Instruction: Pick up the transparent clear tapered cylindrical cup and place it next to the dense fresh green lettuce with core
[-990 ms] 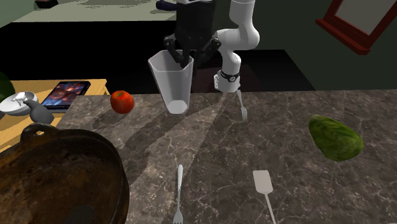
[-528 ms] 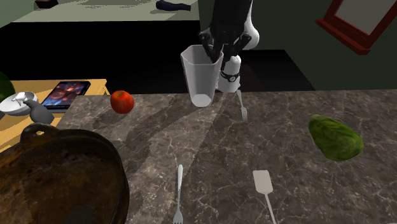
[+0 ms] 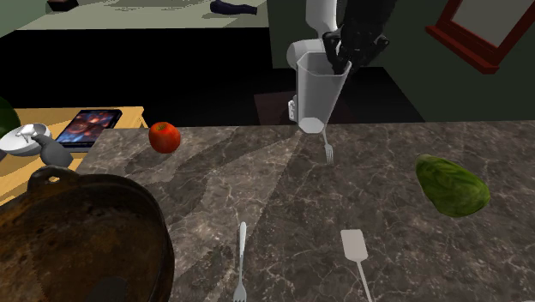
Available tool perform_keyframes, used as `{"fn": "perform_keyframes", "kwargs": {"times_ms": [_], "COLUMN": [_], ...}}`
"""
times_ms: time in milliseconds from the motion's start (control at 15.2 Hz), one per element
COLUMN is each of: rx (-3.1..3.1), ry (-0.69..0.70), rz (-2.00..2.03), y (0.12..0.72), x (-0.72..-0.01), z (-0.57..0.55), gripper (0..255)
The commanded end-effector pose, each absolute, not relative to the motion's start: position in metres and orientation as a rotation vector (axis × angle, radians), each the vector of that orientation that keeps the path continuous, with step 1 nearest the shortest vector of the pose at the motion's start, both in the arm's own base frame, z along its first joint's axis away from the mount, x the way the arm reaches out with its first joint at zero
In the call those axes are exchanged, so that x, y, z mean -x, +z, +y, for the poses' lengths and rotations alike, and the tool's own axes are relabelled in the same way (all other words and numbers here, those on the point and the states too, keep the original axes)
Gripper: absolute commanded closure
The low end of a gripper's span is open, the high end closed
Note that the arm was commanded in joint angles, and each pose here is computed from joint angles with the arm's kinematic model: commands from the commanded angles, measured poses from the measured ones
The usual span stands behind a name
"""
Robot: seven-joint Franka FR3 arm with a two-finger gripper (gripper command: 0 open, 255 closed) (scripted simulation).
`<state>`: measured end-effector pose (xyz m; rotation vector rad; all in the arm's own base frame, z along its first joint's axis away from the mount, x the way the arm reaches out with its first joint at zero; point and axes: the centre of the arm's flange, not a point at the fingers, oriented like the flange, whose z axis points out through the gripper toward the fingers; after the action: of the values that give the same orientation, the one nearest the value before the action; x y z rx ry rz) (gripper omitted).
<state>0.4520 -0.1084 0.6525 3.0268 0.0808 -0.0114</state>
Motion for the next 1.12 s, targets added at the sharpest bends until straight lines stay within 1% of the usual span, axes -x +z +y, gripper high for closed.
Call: {"fn": "perform_keyframes", "kwargs": {"times_ms": [0, 1056], "rx": [-3.026, -3.026], "ry": [-0.011, -0.011], "rz": [0.078, 0.078], "y": [0.653, 0.653], "x": [-0.446, -0.409], "z": [-0.083, 0.125], "gripper": [255, 255]}}
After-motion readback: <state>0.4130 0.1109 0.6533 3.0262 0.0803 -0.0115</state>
